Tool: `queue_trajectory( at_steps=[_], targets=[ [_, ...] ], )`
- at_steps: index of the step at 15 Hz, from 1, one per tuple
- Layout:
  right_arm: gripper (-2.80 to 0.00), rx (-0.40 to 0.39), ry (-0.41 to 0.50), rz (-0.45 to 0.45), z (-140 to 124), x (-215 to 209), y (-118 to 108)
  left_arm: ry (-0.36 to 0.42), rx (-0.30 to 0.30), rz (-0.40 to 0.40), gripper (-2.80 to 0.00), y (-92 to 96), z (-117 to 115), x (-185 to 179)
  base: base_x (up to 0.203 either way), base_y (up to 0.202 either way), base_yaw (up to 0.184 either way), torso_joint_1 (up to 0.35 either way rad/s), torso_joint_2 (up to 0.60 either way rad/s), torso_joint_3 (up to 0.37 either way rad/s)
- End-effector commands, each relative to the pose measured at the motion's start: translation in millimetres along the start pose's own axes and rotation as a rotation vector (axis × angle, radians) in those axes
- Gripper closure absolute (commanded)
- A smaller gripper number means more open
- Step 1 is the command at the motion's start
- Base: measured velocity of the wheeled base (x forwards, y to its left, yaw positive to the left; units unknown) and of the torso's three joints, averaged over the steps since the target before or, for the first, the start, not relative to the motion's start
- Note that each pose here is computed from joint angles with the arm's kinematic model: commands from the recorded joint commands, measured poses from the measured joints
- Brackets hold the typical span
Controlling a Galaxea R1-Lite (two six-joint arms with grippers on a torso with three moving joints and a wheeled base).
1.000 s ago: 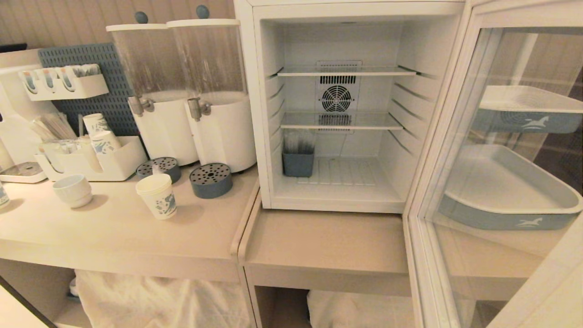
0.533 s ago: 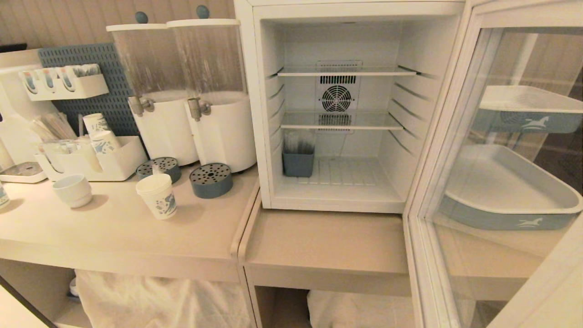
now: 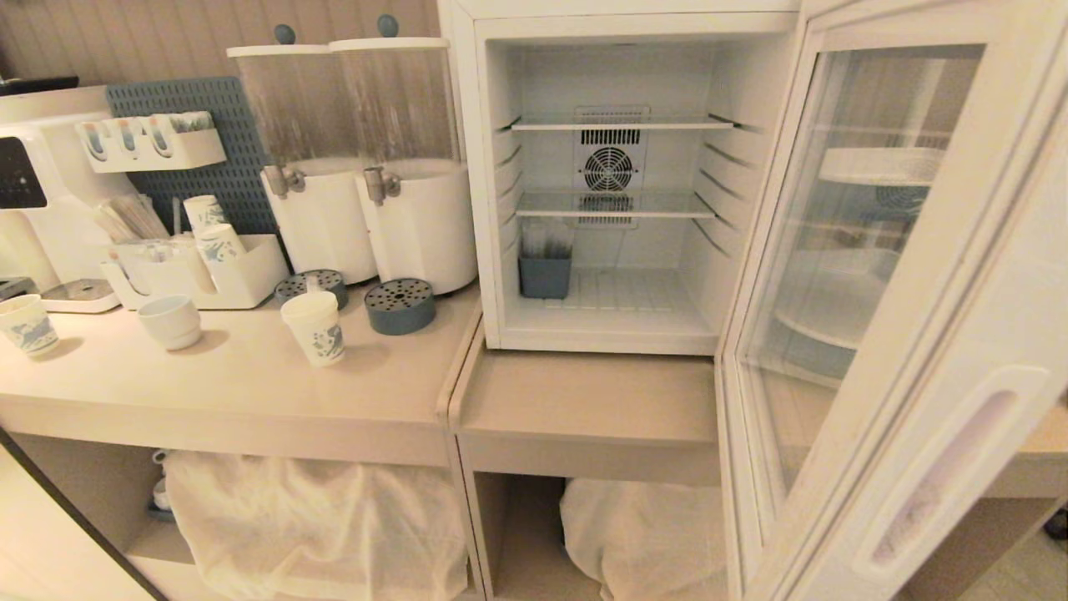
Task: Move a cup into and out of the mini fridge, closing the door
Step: Put the paper cup in the freezer
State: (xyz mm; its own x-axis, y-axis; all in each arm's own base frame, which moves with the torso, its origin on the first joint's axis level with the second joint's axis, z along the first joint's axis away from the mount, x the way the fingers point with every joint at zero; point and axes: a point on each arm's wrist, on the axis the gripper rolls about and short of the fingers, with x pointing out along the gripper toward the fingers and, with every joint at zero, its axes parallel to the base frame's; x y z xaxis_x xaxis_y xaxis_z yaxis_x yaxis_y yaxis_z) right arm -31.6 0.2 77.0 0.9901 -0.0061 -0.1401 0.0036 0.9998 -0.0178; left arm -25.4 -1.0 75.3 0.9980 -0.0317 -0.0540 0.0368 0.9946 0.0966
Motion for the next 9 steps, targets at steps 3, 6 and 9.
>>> queue_trajectory(
  at_steps=[3, 6, 9],
  targets=[
    [0.0, 0.0, 0.005, 0.0, -0.4, 0.2, 0.0, 0.001, 0.002, 0.001, 0.0, 0.0, -0.1, 0.0, -0.199, 0.0, 0.0, 0.002, 0.0, 0.0],
    [0.0, 0.0, 0.004, 0.001, -0.3, 0.2, 0.0, 0.0, -0.001, 0.0, 0.0, 0.0, 0.0, 0.0, -0.195, 0.0, 0.002, 0.0, 0.0, 0.004],
    [0.0, 0.0, 0.002, 0.002, 0.3, -0.1, 0.0, 0.001, -0.001, 0.001, 0.0, 0.0, -0.1, 0.0, -0.099, 0.0, 0.001, 0.002, 0.0, 0.001]
  ],
)
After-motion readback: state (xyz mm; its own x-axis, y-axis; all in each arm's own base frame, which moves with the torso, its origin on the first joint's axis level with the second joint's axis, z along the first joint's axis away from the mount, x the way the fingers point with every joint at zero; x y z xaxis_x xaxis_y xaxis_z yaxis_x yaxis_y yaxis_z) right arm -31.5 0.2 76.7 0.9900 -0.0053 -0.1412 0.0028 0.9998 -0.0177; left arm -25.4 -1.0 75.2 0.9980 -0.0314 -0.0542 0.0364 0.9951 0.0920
